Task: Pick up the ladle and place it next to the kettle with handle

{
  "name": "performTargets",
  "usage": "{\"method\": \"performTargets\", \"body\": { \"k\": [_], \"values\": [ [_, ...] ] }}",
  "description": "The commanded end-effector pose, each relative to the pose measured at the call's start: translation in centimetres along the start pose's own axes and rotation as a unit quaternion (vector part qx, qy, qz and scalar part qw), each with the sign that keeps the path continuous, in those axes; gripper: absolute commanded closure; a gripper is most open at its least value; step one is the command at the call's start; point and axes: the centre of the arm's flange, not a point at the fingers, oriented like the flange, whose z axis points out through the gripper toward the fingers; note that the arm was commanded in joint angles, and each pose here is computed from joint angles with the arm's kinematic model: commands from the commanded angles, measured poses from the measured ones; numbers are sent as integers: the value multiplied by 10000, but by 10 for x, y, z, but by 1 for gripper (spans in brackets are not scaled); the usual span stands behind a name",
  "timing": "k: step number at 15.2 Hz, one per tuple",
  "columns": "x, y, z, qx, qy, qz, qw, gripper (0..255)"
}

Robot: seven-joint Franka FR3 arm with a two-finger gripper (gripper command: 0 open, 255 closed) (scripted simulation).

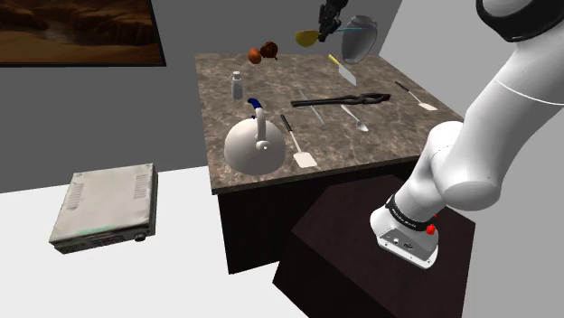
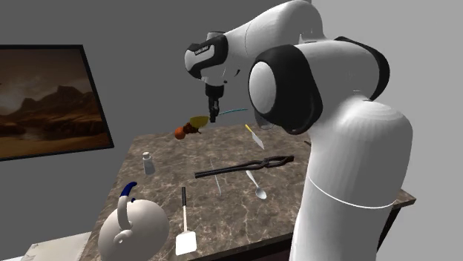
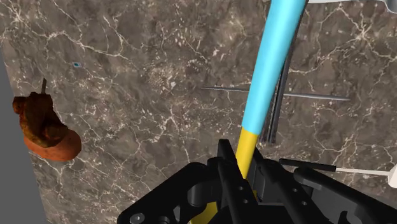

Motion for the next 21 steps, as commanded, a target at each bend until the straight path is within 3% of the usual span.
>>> {"method": "performTargets", "body": {
  "k": [1,21],
  "values": [
    [26,-9,-1,-5,-3,8,10000,255],
    [277,-90,6,-5,-3,8,10000,255]
  ]
}}
